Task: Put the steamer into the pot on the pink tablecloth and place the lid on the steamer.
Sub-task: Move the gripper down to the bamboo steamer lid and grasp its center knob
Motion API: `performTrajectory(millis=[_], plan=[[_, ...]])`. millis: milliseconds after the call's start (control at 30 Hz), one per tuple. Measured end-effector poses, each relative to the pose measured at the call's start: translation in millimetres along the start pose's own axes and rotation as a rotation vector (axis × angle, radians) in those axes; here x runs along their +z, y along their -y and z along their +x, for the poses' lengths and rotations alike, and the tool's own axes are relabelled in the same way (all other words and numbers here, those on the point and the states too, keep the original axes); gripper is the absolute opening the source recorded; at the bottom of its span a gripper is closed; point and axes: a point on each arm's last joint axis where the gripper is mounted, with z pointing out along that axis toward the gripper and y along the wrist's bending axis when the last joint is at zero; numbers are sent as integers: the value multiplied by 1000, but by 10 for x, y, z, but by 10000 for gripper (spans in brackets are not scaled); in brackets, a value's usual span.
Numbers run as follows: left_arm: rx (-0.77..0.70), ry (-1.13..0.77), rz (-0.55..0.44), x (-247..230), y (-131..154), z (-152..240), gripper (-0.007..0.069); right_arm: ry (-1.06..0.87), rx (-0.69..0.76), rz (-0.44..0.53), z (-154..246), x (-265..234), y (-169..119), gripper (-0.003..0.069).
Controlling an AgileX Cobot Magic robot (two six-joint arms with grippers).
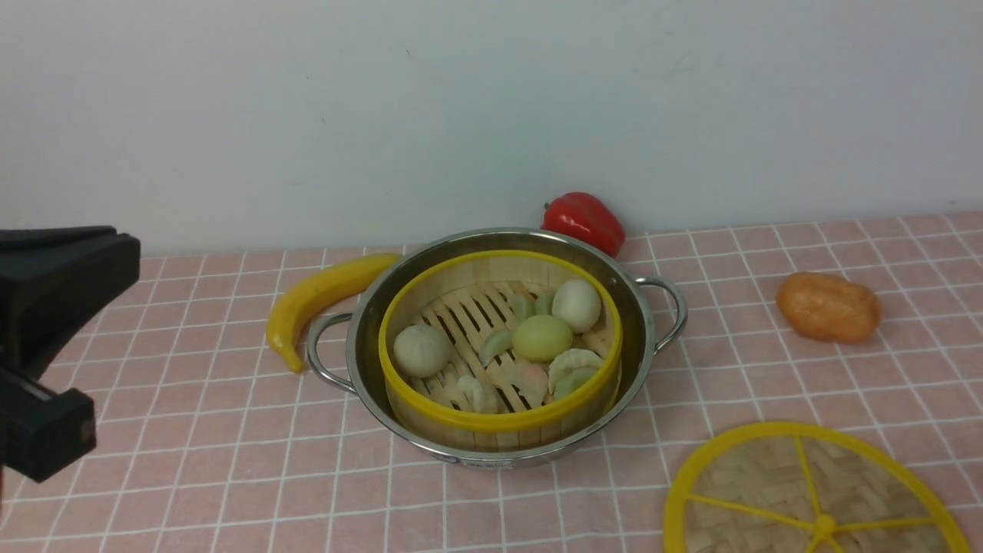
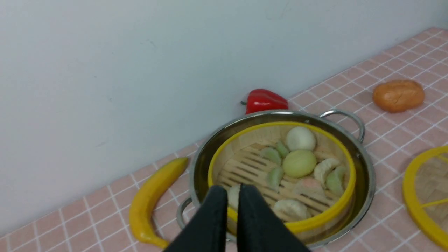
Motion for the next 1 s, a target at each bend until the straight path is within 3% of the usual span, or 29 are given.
performTrajectory(millis=[33, 67, 100, 200, 267, 433, 600, 733, 1000], plan=[[18, -27, -11, 3, -10, 28, 43, 39, 127, -9, -36, -1, -6, 243], [23, -33, -13, 3, -12, 33, 43, 45, 135, -10, -41, -1, -6, 243], [37, -76, -26, 6, -24, 78, 43, 73, 299, -15, -67, -2, -4, 243], [20, -148, -66, 2, -59, 148, 43, 34, 378, -22, -73, -7, -36, 243], [5, -161, -114, -4, -102, 161, 43, -40, 306, -52, -139, -32, -147, 243], [18, -170, -238, -24, -213, 165, 43, -20, 130, -144, -514, -140, -430, 243], [-15, -99, -259, -21, -230, 106, 43, -145, -5, -162, -704, -72, -619, 243], [-8, -44, -263, 10, -239, 49, 43, -466, -212, -185, -738, 179, -770, 243], [-58, -14, -203, 129, -203, 5, 43, -956, -400, -226, -768, 853, -860, 243]])
